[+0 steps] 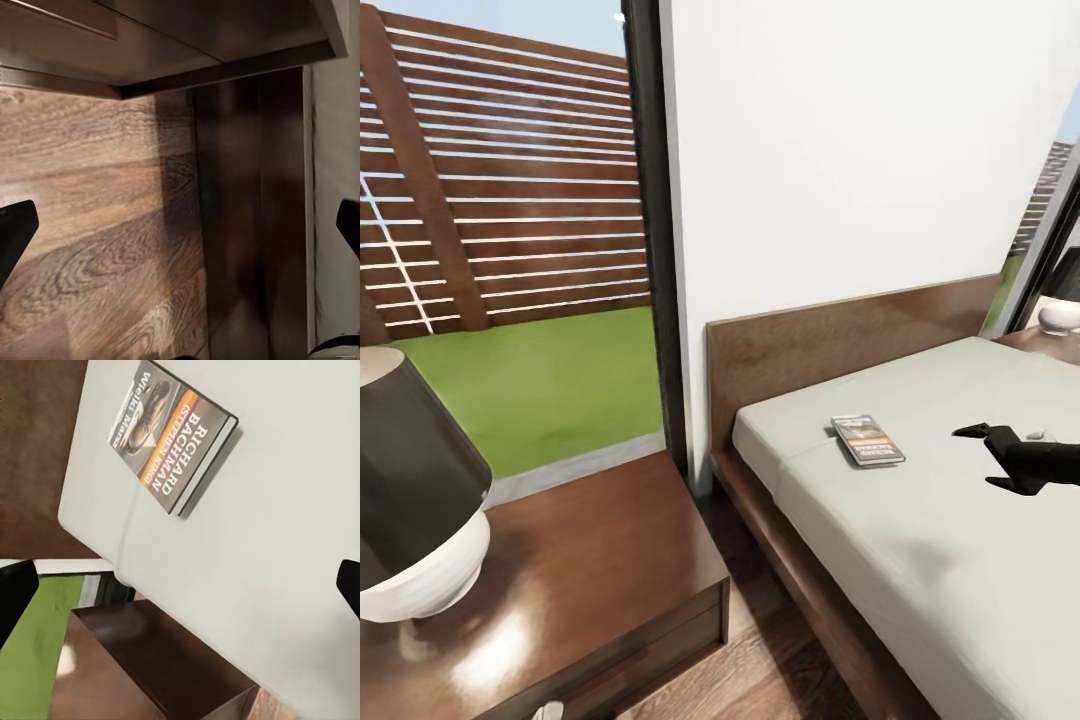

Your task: In the bedroom, move the book from the bed onto either nightstand, and place the two sandals side by side next to the bed.

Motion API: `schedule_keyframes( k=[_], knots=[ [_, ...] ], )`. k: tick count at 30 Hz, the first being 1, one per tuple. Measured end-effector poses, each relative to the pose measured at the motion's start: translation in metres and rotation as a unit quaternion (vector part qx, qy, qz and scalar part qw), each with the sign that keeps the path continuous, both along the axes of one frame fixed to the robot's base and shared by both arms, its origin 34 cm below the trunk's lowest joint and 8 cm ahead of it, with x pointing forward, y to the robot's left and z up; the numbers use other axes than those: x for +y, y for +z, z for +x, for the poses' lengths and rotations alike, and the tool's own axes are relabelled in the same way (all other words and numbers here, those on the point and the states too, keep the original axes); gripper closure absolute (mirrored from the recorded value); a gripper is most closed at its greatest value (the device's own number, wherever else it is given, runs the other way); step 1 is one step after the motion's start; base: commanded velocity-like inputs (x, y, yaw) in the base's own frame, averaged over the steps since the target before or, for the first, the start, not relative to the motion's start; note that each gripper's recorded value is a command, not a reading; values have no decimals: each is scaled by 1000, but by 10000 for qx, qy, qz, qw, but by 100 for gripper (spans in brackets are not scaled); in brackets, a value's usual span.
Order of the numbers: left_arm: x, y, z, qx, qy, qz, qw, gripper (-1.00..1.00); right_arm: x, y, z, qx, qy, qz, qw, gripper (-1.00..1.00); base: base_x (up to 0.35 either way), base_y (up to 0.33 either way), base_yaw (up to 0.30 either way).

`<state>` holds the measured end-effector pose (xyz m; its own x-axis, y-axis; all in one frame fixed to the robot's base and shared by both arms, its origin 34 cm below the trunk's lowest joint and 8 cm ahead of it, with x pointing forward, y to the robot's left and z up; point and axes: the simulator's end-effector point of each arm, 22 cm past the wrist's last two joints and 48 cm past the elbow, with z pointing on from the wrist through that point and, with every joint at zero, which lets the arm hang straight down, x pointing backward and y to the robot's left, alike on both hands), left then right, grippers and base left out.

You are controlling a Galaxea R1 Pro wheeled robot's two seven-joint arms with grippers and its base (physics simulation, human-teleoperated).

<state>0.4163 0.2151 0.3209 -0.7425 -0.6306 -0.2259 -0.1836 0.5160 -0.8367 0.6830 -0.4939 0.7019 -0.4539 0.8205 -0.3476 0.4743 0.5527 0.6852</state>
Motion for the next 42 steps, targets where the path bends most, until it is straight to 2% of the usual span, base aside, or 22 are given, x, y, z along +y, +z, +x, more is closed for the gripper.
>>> schedule_keyframes(
  k=[8,17,21,25,29,35,38,42],
  knots=[
    [-6,0,-5,-15,-217,9,9998,-100,4,-1,1,-7,36,15,10000,-100,0,0,-2],
    [-15,14,-2,-230,-340,-251,9988,-100,8,3,4,-110,97,73,9999,-100,0,0,0],
    [-20,26,10,-415,-373,-372,9977,-100,9,3,5,-130,108,71,9998,-100,0,0,0],
    [-30,47,28,-622,-468,-590,9952,-100,10,4,5,-141,118,88,9998,-100,0,0,0],
    [-43,70,43,-653,-635,-942,9914,-100,11,4,6,-148,139,94,9997,-100,0,0,0],
    [-61,116,71,-849,-861,-1425,9824,-100,14,5,7,-163,164,116,9997,-100,0,0,0],
    [-68,143,87,-1075,-937,-1555,9775,-100,14,5,7,-167,168,112,9997,-100,0,0,0],
    [-79,175,105,-1313,-1082,-1611,9722,-100,13,6,7,-171,161,94,9997,-100,0,0,0]
  ],
)
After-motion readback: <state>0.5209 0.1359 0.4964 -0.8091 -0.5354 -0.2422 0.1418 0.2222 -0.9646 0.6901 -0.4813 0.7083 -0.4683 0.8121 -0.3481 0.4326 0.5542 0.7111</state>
